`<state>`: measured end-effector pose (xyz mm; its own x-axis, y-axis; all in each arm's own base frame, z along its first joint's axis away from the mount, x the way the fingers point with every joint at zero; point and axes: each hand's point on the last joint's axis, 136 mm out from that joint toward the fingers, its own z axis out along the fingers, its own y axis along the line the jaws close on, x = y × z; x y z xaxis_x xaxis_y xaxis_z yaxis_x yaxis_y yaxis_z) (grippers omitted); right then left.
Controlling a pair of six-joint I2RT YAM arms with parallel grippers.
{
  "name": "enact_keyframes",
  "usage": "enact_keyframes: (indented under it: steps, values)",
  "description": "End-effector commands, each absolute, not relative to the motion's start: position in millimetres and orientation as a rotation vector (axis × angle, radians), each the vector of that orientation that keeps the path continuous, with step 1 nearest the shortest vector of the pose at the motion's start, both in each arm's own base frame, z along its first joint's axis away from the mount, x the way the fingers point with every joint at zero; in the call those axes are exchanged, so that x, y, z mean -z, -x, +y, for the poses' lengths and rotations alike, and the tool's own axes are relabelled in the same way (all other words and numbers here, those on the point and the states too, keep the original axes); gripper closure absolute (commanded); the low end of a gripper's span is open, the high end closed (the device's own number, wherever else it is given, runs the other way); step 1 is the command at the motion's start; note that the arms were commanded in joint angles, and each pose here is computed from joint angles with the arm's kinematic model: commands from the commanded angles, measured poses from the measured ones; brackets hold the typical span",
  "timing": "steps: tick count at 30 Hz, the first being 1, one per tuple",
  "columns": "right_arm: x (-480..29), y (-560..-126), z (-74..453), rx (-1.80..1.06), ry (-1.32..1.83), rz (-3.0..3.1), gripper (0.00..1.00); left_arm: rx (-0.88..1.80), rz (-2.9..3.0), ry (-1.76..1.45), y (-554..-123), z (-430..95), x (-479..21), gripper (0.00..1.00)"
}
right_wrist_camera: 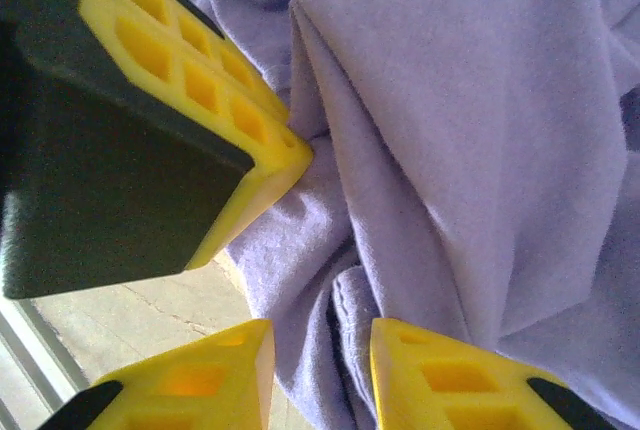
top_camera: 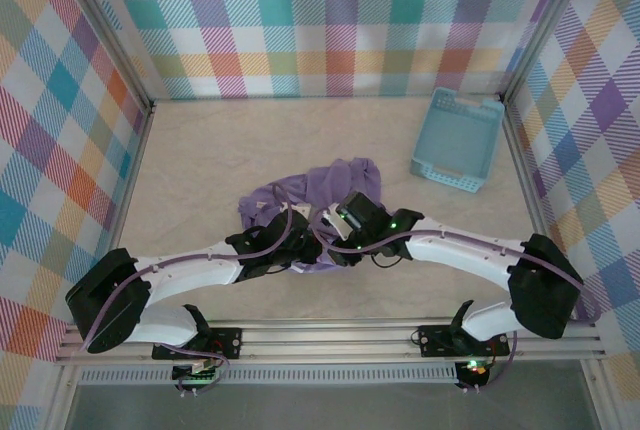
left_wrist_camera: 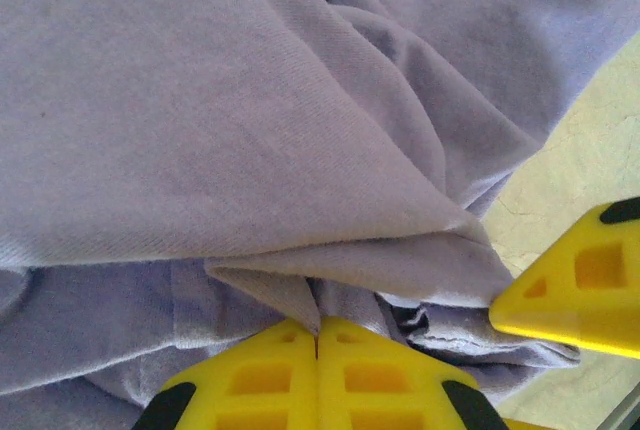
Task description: Fold the inside-out t-shirt
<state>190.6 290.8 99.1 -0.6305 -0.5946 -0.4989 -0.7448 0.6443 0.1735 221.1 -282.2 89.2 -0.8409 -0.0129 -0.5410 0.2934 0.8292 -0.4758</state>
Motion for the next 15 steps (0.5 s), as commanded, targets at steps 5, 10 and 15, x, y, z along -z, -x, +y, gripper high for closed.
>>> enact_keyframes:
  steps: [5, 10, 15]
  values:
    - [-93.7, -191.7, 292.2, -0.462, 1.106, 2.478, 0.64, 0.769, 2.433, -0.197, -220.9, -282.6, -97.4, 1.0]
    - [-87.2, -191.5, 291.8, -0.434, 1.121, 2.489, 0.63, 0.762, 2.428, -0.193, -221.6, -281.1, -99.3, 1.0]
    - [-88.2, -194.5, 291.5, -0.403, 1.11, 2.478, 0.79, 0.756, 2.426, -0.188, -222.1, -280.0, -99.8, 1.0]
